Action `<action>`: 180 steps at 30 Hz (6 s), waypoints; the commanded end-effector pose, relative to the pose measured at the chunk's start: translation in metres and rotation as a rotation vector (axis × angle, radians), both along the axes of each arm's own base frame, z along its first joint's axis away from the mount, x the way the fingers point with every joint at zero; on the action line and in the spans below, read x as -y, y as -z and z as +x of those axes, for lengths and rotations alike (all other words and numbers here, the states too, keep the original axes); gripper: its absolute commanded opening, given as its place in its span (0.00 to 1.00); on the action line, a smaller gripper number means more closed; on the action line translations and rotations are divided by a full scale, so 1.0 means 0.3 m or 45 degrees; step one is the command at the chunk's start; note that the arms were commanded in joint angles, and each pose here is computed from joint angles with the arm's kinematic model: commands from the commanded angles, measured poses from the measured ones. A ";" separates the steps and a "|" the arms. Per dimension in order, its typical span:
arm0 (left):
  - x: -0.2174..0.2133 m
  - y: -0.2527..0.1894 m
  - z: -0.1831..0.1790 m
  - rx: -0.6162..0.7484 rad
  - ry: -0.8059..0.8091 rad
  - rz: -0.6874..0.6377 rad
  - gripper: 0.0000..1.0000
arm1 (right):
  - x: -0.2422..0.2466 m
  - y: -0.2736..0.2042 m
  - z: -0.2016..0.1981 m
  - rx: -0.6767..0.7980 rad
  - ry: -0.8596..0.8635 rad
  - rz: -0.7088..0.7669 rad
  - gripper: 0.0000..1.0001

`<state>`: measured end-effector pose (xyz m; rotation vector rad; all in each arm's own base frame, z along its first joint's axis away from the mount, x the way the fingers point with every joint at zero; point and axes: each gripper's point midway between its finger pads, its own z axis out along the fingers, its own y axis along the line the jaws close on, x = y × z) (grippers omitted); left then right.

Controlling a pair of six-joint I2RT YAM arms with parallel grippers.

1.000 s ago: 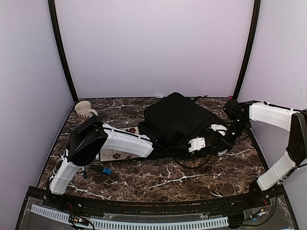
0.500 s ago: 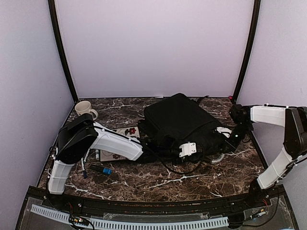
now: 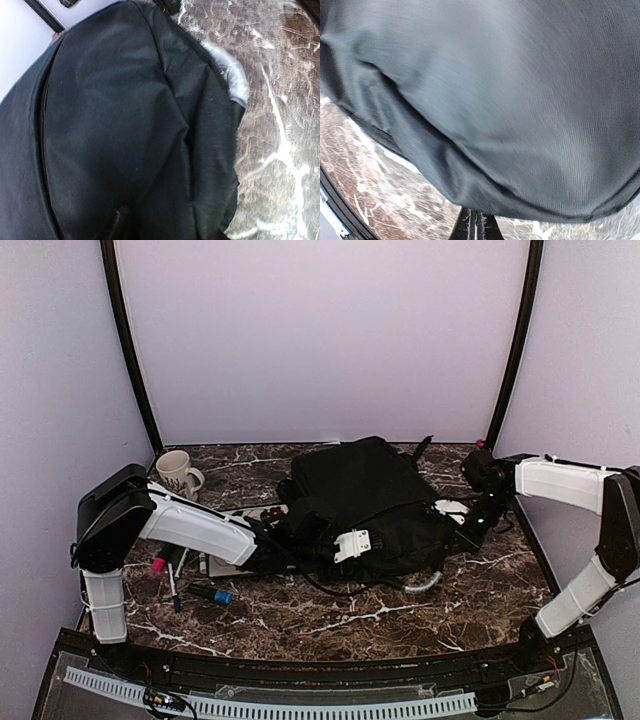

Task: Pack the student bag
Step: Zip the student bag into the largest pocket of the bag, then hold the student bag at the center of the board, then zip the student bag into the largest pocket of the bag, then move the student bag to the center of the board.

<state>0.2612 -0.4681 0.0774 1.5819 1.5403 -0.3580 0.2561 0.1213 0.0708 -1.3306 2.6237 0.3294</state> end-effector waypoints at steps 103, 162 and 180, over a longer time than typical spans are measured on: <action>0.089 -0.104 -0.186 -0.030 0.198 -0.242 0.00 | 0.258 0.137 0.196 0.030 0.398 -0.025 0.00; -0.538 -0.109 0.216 -0.694 -1.007 -0.275 0.27 | -0.461 -0.160 -0.023 0.063 -0.333 0.608 0.14; -0.135 -0.040 0.199 -0.901 -0.659 -0.360 0.14 | -0.385 -0.079 0.069 0.202 -0.199 0.400 0.21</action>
